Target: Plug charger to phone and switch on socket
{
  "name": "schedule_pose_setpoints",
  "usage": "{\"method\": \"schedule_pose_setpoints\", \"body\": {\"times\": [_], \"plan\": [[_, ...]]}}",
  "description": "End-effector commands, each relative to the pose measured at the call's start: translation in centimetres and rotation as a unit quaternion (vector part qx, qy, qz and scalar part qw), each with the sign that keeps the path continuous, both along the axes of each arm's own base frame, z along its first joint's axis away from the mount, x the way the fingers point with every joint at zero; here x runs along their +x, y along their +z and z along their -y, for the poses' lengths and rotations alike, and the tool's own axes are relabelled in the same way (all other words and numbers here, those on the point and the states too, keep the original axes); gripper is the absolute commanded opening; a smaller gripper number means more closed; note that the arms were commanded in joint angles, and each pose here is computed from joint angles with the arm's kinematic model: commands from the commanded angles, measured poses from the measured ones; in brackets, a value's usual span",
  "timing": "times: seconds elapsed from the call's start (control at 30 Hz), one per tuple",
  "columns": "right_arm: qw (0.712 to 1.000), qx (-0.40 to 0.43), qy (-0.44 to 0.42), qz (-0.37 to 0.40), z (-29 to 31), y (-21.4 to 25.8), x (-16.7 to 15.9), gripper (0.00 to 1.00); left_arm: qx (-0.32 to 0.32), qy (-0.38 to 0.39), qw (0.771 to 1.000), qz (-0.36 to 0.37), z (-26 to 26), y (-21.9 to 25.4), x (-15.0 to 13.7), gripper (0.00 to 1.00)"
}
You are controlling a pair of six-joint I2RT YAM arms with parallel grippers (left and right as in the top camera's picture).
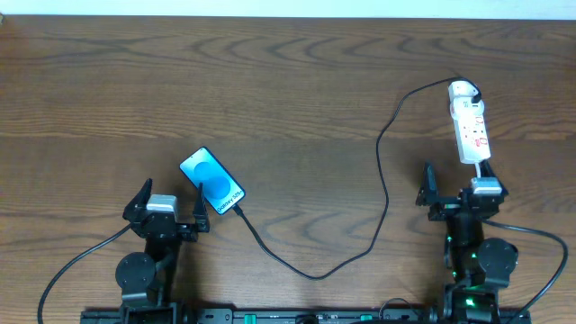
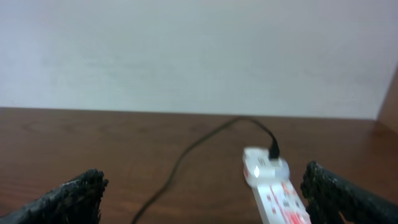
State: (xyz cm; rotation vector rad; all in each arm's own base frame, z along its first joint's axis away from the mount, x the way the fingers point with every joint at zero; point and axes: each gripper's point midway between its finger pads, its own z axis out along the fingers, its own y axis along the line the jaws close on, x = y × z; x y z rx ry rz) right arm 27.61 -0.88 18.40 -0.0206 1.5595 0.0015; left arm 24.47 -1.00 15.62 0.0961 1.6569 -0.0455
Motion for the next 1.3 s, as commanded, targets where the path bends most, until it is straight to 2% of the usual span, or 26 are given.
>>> {"method": "schedule_pose_setpoints", "body": {"times": [0.0,0.37,0.6,1.03,1.27], "plan": [[1.0,0.0,-0.028,-0.005,0.6,-0.6,-0.4,0.99,-0.001,-0.009,1.0,-0.024,0.3,-1.5,-0.1,0.95],[0.997,0.003,-0.08,-0.023,2.0,-1.5,-2.1,0.99,-0.001,-0.009,1.0,-0.024,0.3,-1.5,-0.1,0.95],[0.988,0.057,-0.141,-0.036,3.8,-2.7,-3.4,0.99,-0.001,-0.009,1.0,-0.024,0.3,-1.5,-0.1,0.95],[0.987,0.061,-0.144,-0.021,3.6,-2.1,-3.6,0.99,-0.001,-0.009,1.0,-0.024,0.3,-1.5,-0.1,0.95],[0.994,0.004,-0.103,-0.031,2.1,-2.2,-3.3,0.99,-0.001,-0.009,1.0,-0.024,0.3,-1.5,-0.1,0.95]]}}
